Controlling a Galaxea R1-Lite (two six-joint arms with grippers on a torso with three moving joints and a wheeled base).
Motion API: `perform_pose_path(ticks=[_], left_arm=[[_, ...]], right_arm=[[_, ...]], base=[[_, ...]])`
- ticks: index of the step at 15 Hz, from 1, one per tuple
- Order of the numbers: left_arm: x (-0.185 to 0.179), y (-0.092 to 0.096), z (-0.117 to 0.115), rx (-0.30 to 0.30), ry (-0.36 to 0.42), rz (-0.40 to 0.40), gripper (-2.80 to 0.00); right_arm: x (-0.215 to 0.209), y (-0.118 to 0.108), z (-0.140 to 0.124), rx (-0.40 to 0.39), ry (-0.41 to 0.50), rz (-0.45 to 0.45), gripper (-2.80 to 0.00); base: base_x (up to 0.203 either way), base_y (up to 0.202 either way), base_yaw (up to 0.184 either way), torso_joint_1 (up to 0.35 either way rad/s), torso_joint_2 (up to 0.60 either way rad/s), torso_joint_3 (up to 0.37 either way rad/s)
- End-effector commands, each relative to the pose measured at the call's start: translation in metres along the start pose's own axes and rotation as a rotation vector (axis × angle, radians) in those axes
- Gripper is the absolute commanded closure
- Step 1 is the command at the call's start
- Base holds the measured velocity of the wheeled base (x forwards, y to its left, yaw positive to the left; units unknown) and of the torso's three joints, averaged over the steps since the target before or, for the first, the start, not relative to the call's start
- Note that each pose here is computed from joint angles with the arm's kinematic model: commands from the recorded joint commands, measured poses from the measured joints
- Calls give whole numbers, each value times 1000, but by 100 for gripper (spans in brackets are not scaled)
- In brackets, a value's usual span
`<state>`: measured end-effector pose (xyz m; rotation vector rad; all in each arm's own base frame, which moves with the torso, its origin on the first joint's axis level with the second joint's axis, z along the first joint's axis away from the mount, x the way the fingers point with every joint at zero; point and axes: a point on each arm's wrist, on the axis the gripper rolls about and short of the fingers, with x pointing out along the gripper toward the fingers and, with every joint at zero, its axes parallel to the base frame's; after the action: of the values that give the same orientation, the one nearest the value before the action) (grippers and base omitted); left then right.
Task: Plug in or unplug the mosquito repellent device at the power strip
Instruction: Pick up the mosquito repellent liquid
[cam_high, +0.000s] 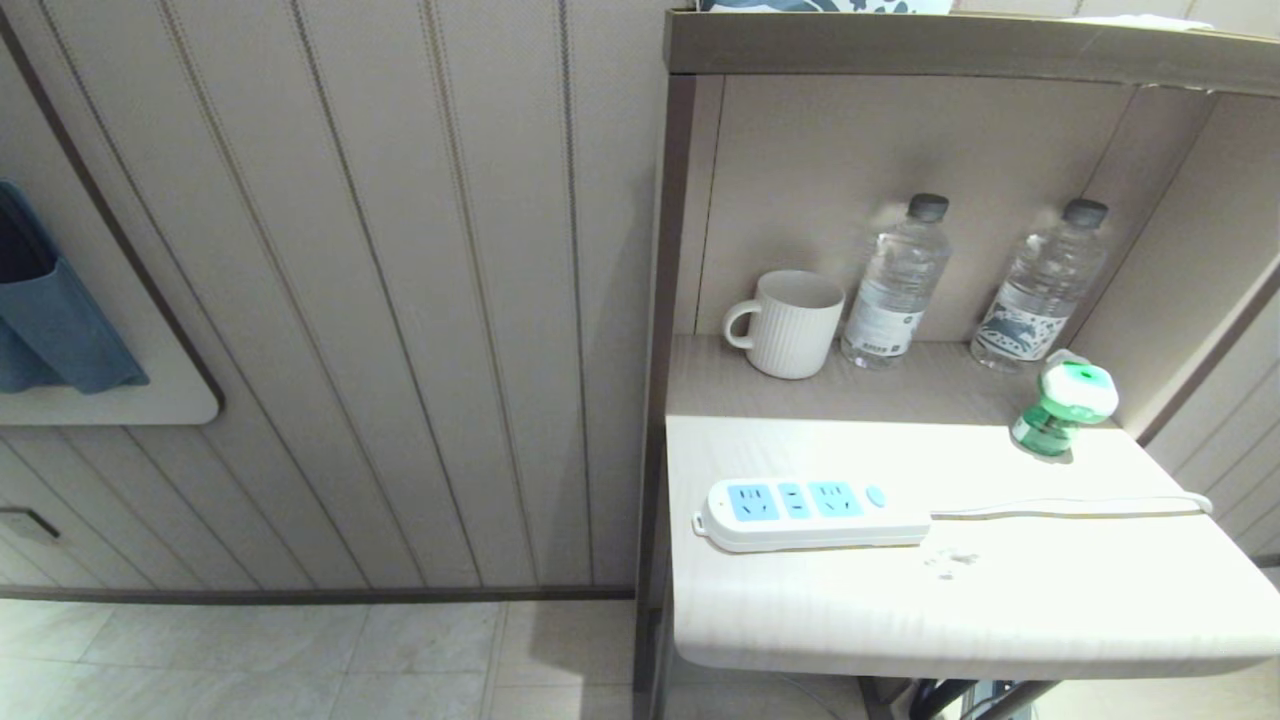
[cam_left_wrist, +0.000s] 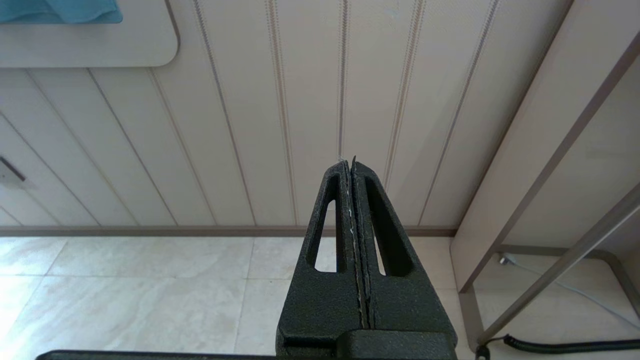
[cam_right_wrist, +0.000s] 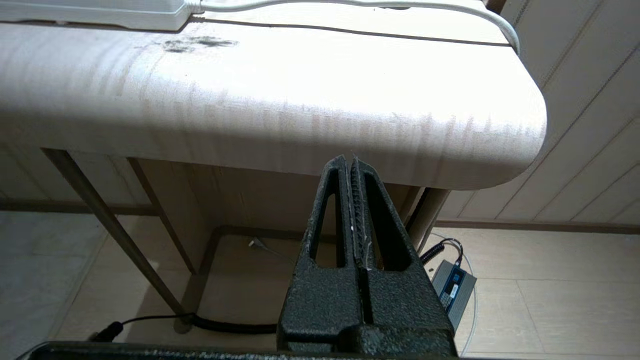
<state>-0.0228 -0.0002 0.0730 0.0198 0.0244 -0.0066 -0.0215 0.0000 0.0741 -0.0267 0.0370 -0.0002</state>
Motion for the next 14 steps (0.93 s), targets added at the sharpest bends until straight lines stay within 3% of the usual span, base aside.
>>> perform_pose_path(ticks=[1, 14], left_arm=[[0, 0, 0, 0, 2, 0, 0], [0, 0, 0, 0, 2, 0, 0]], right_arm=[[-1, 0, -1, 20, -11, -4, 0], [-1, 0, -1, 53, -11, -18, 0]], base=[[0, 0, 0, 0, 0, 0], [0, 0, 0, 0, 0, 0]])
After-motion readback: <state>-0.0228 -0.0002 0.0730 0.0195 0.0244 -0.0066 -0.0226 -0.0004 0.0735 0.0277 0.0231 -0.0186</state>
